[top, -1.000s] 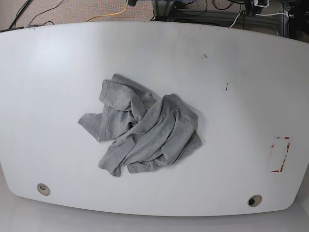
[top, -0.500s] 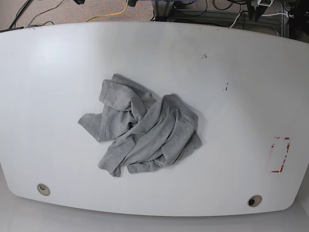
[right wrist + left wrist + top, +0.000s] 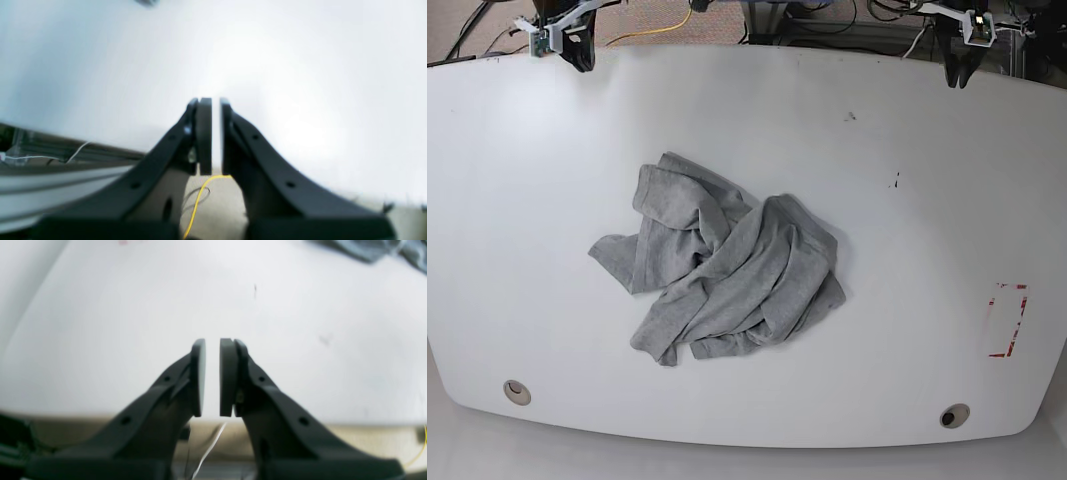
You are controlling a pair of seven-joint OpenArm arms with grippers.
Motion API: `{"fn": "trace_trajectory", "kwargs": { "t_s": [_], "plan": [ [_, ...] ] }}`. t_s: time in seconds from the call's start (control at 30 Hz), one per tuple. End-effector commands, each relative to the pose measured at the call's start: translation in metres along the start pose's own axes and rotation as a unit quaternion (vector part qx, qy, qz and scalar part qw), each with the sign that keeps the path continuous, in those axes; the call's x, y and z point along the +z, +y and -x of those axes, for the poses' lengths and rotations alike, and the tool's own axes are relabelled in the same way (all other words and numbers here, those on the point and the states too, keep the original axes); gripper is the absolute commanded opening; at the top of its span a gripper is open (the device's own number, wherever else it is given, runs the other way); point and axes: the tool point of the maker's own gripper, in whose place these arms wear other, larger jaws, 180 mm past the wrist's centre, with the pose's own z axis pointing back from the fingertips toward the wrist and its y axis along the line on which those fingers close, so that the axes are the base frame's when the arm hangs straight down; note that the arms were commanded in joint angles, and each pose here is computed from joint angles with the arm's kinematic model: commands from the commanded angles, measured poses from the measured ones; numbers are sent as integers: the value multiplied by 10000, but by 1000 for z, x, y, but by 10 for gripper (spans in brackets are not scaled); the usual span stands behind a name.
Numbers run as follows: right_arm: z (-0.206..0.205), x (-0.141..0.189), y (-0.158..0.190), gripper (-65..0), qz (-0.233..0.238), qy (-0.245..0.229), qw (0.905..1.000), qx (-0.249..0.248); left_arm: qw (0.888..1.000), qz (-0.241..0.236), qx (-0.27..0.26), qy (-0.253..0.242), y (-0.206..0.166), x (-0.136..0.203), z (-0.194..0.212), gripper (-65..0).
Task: Layout the t-shirt on the table in an organized manner, then fold the t-shirt properly
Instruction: 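Lower the right gripper onto the grey t-shirt's crumpled edge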
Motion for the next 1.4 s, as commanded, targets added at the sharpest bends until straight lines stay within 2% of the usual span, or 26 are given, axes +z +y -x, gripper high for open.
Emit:
{"fn": "trace_trajectory", "kwargs": {
  "t_s": [0.0,0.37,0.6,0.7,0.77,0.9,0.97,1.1,1.2,1.37],
  "plan": [
    [-16,-7,-1,-621,-49,-219,9997,86,9994,-30,-4,-337,1,-8,-16,-581],
    [-65,-50,-11,-617,30,-688,9973,245,9963,-105,37,-856,2,-34,-40,-579],
    [-92,-80,-19,-617,162,-580,9962,626,9966,34,179,-805,-11,-51,-42,-578],
    [-102,-93,-16,-615,165,-502,9950,846,9957,59,214,-898,-14,-58,-48,-540],
    [-108,-101,-9,-598,102,-484,9938,992,9947,85,235,-993,-17,-62,-53,-493],
    [-120,-113,11,-468,-123,-536,9909,1229,9930,91,255,-1154,-19,-70,-61,-363],
    [-124,-118,22,-398,-255,-579,9893,1315,9924,77,256,-1199,-18,-72,-64,-335],
    [-132,-125,47,-300,-595,-681,9856,1428,9910,61,260,-1312,-17,-76,-70,-332],
    [-131,-129,68,-252,-858,-673,9820,1540,9908,59,260,-1327,-17,-77,-71,-331],
    [-123,-133,89,-241,-1047,-516,9753,1874,9910,55,248,-1312,-17,-76,-70,-331]
  ]
}}
